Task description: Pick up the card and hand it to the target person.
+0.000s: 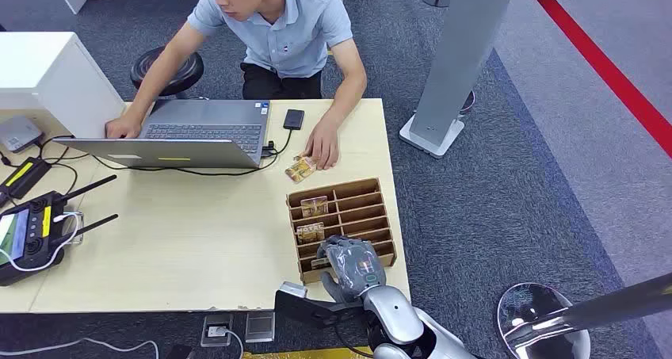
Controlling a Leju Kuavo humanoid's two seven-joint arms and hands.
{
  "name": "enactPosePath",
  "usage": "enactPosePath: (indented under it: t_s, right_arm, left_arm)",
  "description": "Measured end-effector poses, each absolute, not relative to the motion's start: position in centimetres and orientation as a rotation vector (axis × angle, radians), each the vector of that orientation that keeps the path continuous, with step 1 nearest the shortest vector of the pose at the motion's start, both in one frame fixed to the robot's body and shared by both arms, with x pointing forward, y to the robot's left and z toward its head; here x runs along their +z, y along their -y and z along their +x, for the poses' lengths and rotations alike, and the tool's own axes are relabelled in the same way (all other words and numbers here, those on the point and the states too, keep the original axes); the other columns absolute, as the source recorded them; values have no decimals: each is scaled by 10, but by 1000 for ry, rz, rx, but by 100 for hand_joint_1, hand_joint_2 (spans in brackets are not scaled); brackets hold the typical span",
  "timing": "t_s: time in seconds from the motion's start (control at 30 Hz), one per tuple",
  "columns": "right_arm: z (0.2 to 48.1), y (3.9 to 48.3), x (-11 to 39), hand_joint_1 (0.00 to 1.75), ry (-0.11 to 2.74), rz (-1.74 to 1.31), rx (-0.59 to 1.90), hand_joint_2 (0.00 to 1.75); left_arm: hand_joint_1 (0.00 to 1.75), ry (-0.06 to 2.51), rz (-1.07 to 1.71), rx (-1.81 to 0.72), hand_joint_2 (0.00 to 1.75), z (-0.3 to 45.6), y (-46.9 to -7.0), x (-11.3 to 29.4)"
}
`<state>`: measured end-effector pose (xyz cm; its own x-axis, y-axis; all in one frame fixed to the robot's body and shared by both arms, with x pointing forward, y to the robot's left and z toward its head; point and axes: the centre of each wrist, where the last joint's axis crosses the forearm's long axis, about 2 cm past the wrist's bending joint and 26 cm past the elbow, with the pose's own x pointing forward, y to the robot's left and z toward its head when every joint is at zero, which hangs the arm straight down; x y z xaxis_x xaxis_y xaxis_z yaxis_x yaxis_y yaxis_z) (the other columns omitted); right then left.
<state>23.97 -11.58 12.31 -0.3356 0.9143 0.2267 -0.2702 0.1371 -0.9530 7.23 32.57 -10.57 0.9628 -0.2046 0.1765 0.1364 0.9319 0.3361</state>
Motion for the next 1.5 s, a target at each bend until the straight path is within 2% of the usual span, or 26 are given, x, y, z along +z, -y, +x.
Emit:
enactPosePath:
  t_s: [0.47, 0.6, 0.93, 1.1, 1.27, 1.5]
  right_arm:
    - [241, 116, 123, 140, 1366, -690, 1427, 175]
    - [241, 116, 123, 150, 1367, -691, 1427, 175]
    - [243, 116, 124, 154, 1367, -682, 1421, 175]
    - [251, 118, 129, 154, 1315, -584, 1452, 175]
    - [266, 132, 150, 154, 1271, -463, 1500, 175]
    - [282, 151, 196, 154, 1418, -523, 1411, 175]
  left_arm:
    - [0, 210, 328, -177, 0, 73, -326, -106]
    - [0, 211, 329, -179, 175, 73, -326, -106]
    - [0, 202, 380, -177, 175, 73, -327, -105]
    - [0, 184, 363, -170, 175, 73, -327, -105]
    - [0, 181, 365, -172, 175, 74, -329, -105]
    - [0, 190, 363, -163, 175, 69, -330, -106]
